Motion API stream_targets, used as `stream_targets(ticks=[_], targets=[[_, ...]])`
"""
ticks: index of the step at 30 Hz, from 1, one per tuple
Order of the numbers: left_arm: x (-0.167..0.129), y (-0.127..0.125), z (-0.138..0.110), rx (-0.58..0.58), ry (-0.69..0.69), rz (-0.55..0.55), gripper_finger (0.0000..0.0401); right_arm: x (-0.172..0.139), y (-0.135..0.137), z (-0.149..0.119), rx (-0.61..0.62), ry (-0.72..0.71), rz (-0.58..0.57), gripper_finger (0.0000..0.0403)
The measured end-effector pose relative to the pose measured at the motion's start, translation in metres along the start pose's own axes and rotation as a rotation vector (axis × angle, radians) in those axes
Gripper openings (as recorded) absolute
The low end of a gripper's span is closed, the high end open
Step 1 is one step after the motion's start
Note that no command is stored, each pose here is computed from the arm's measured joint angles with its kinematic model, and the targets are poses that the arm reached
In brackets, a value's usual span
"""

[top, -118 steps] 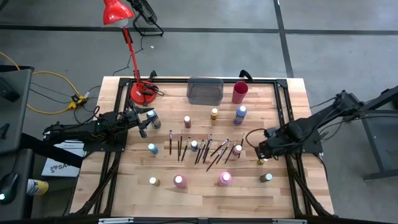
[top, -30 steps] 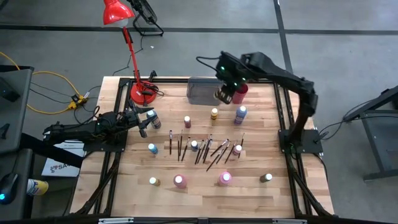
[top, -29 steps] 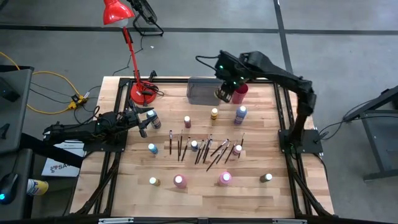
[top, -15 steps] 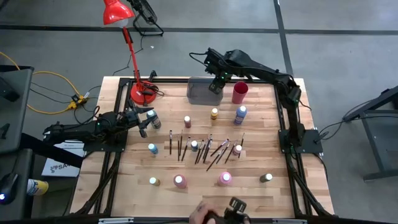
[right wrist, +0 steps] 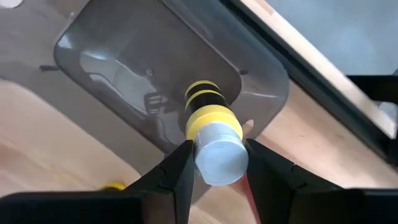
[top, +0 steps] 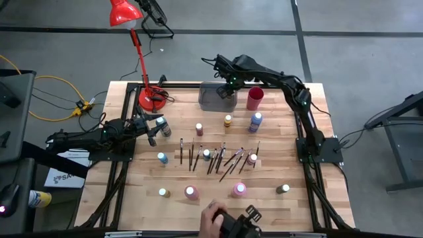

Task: Pick & Place Paint Supplies
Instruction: Put the small light yellow paint bottle into the black bin

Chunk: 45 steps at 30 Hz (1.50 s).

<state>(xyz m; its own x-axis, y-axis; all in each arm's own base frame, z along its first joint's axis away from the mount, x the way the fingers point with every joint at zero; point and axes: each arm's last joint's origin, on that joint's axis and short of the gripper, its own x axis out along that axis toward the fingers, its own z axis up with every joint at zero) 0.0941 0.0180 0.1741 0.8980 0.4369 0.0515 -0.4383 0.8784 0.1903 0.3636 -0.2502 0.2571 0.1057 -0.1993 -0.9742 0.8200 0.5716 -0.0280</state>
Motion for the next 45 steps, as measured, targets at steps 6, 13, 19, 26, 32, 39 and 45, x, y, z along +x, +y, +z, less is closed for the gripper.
stream_targets(ticks=[6, 13, 19, 26, 32, 39, 45], targets=[[0.0, 0.0, 0.0, 0.0, 0.001, 0.0, 0.0171, 0.014, -0.007, 0.007, 0.073, 0.007, -0.006, 0.0123], [0.0, 0.0, 0.0, 0.0, 0.001, 0.0, 0.0171, 0.016, -0.014, 0.011, 0.119, -0.012, 0.003, 0.0123], [0.0, 0.0, 0.0, 0.0, 0.001, 0.0, 0.0171, 0.023, -0.014, 0.012, 0.143, 0.012, 0.021, 0.0123], [0.0, 0.0, 0.0, 0.0, 0.0, 0.0, 0.0171, 0.024, -0.016, 0.012, 0.172, 0.022, 0.017, 0.0123], [0.0, 0.0, 0.0, 0.0, 0.001, 0.0, 0.0171, 0.025, -0.023, 0.014, 0.207, 0.024, 0.005, 0.0123], [0.0, 0.0, 0.0, 0.001, 0.001, 0.0, 0.0171, 0.025, -0.026, 0.015, 0.215, 0.024, 0.002, 0.0123], [0.0, 0.0, 0.0, 0.0, 0.001, 0.0, 0.0171, 0.025, -0.028, 0.015, 0.217, 0.015, -0.02, 0.0132]])
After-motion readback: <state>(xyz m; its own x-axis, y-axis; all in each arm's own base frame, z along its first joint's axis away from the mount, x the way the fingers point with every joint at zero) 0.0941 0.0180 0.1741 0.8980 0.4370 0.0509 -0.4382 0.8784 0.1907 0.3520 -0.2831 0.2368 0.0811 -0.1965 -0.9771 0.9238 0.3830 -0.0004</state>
